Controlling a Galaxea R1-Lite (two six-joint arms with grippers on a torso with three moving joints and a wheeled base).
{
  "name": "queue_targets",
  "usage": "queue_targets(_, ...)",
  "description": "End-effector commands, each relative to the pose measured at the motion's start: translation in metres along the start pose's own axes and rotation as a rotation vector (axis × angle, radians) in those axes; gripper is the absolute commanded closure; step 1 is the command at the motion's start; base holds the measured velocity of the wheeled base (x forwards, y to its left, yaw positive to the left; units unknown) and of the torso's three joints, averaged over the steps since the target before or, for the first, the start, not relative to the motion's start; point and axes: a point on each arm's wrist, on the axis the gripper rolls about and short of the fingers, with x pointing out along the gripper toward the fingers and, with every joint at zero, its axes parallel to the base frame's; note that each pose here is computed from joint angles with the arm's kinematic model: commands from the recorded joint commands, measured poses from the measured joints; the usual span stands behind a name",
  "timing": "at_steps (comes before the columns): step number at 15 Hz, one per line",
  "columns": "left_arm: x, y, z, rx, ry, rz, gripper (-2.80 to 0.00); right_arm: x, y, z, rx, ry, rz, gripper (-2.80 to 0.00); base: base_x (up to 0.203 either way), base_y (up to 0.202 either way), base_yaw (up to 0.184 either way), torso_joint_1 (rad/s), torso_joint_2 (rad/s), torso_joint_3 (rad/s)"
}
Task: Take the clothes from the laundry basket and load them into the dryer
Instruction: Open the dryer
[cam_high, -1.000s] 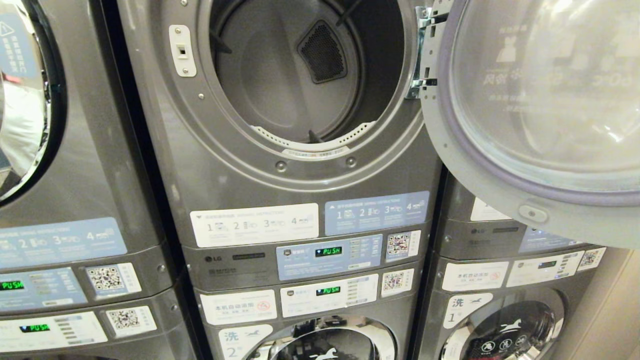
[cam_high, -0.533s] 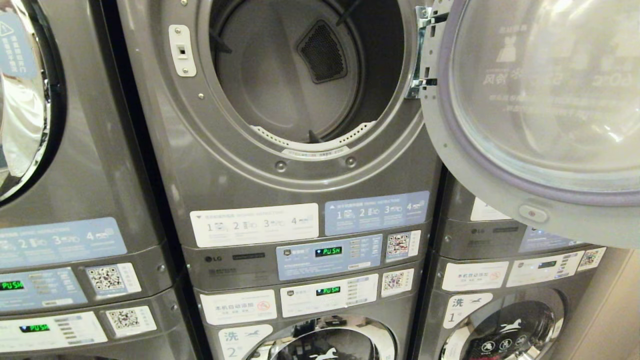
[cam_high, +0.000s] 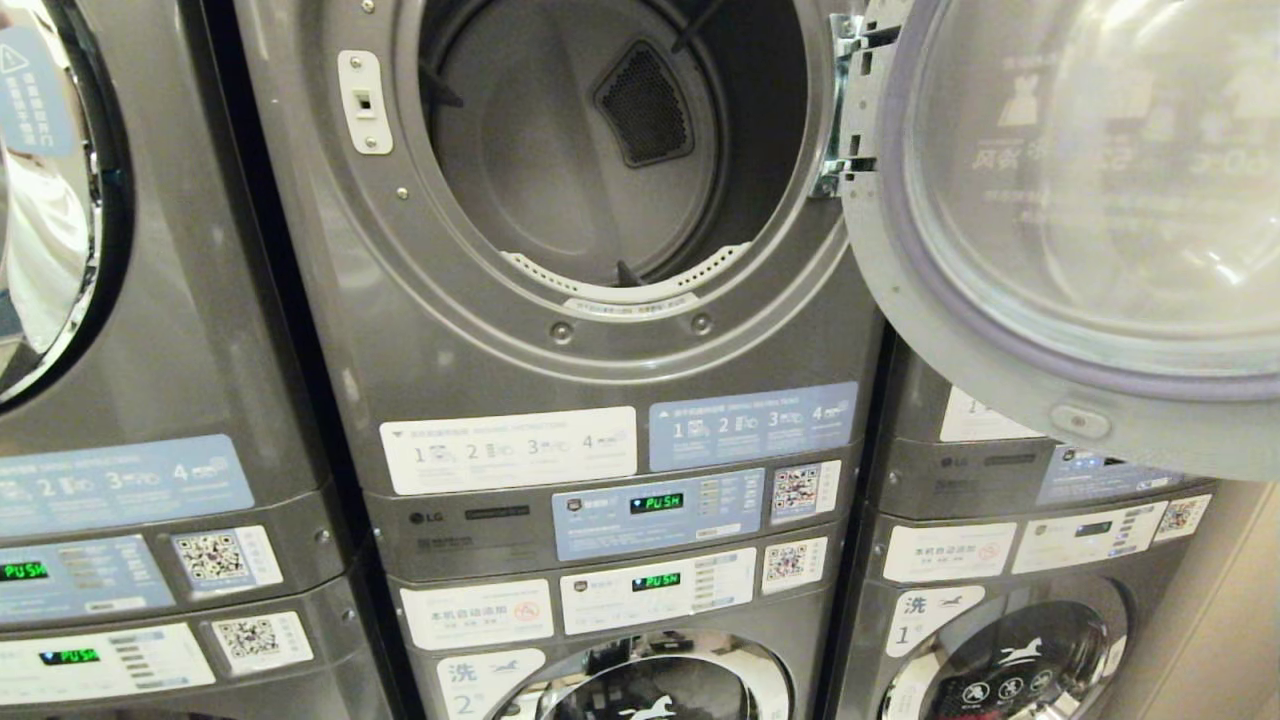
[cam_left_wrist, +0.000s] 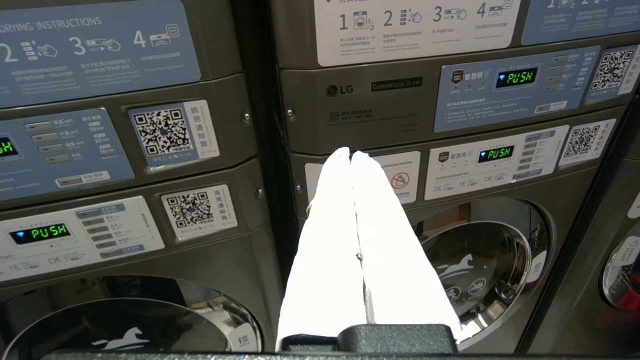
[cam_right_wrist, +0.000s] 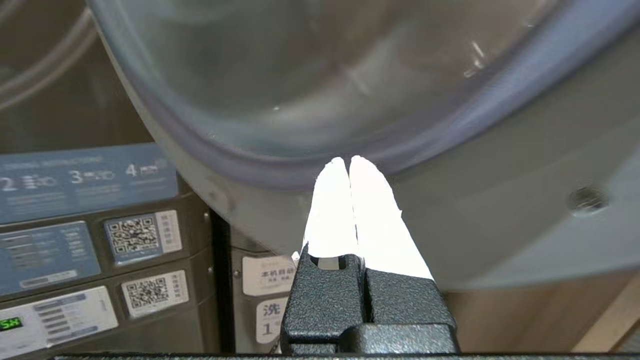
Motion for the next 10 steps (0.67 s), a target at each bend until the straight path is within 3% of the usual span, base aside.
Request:
queue_targets(1, 0.0, 0.0, 0.0, 0.0, 0.0, 0.0, 0.0, 0.015, 0.003, -0.005, -0.012, 0.059, -0.042, 0.0, 0.0, 0.0, 0.0, 0.0, 0.0, 0.0)
queue_targets(5, 0.0, 0.0, 0.0, -0.01, 0.0, 0.0, 0.0, 0.039, 0.003, -0.002, -0.011, 0.104, -0.14, 0.0, 0.0, 0.0, 0.0, 0.0, 0.0, 0.0)
queue_targets(7, 0.0, 0.0, 0.0, -0.021, 0.001, 0.0, 0.0, 0.042, 0.004, -0.004, -0.012, 0.114, -0.134, 0.0, 0.0, 0.0, 0.0, 0.0, 0.0, 0.0)
queue_targets(10, 0.0, 0.0, 0.0, -0.021, 0.0, -0.001, 0.0, 0.033, 0.008, -0.033, -0.032, 0.197, -0.079, 0.0, 0.0, 0.0, 0.0, 0.0, 0.0, 0.0)
